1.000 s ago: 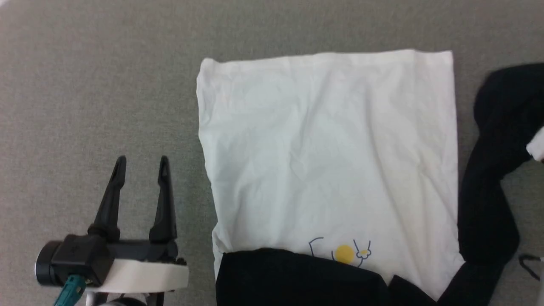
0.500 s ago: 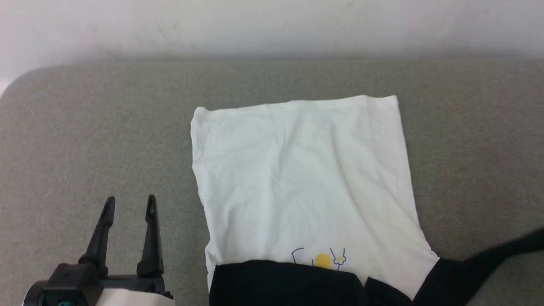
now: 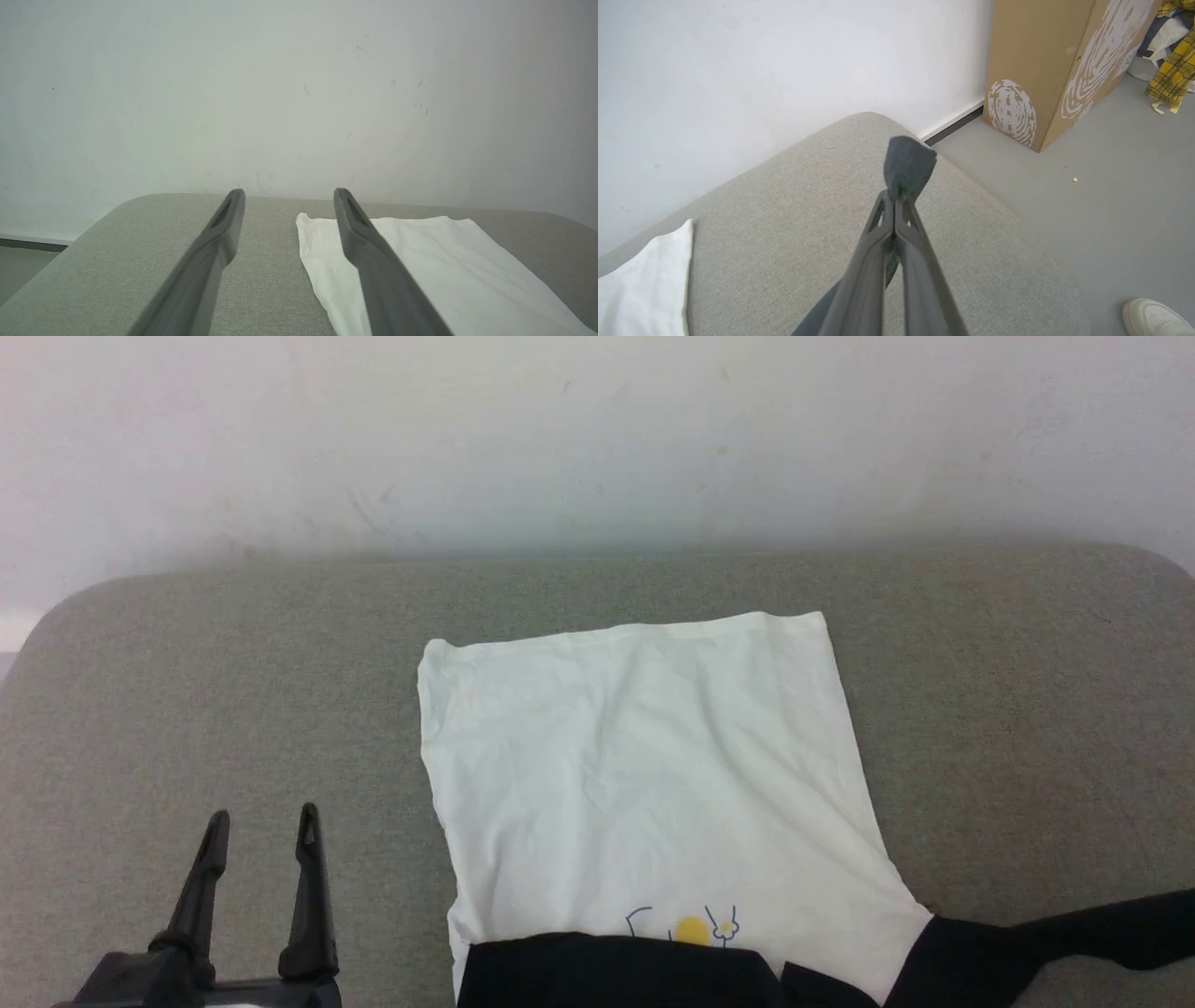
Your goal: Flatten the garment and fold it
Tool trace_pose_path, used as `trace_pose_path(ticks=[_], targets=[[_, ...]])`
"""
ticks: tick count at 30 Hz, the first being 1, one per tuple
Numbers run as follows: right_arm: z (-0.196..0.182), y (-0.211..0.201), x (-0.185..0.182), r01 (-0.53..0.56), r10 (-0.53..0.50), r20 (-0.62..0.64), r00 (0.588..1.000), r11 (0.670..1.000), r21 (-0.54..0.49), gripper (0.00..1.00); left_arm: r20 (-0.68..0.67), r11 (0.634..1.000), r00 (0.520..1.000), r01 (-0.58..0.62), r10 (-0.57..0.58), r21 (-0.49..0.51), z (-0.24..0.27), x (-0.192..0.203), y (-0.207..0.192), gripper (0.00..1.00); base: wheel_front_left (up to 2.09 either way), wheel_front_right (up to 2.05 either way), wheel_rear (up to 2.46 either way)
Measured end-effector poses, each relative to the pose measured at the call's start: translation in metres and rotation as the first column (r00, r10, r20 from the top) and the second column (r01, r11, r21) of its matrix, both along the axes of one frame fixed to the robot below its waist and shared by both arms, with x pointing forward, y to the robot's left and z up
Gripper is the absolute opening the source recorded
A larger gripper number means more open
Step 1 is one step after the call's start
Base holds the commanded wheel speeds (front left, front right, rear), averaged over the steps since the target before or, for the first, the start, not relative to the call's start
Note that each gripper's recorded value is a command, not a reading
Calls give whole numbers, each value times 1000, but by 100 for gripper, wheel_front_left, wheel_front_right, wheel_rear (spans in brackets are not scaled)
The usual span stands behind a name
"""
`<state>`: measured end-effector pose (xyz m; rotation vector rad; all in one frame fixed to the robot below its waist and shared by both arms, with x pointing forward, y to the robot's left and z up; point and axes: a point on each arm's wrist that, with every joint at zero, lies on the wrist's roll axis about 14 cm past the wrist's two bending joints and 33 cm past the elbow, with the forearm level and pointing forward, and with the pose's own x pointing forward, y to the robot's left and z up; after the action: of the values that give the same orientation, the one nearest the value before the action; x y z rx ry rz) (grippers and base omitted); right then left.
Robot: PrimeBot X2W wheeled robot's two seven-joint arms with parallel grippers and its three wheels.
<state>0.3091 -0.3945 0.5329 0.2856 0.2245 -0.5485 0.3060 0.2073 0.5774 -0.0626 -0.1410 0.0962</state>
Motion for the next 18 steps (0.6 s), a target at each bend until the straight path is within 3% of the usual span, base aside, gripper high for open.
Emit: trace_pose_path(ticks=[5, 9, 14, 18], targets=[[31, 43, 30, -159, 161, 97, 982, 987, -30, 0, 21, 1000, 1000, -23, 23, 2, 7, -7, 6, 100, 0, 0, 0], [61, 97, 55, -329, 335, 164, 928, 942, -65, 0, 19, 999, 999, -43, 42, 2, 8, -15, 11, 100, 0, 0, 0], [84, 184, 74, -565, 570, 204, 796, 821, -89, 0, 26, 997, 997, -75, 75, 0, 10, -23, 19, 100, 0, 0, 0], [87, 255, 75, -729, 731, 195, 654, 678, -93, 0, 26, 995, 995, -99, 99, 0, 10, -28, 25, 100, 0, 0, 0]])
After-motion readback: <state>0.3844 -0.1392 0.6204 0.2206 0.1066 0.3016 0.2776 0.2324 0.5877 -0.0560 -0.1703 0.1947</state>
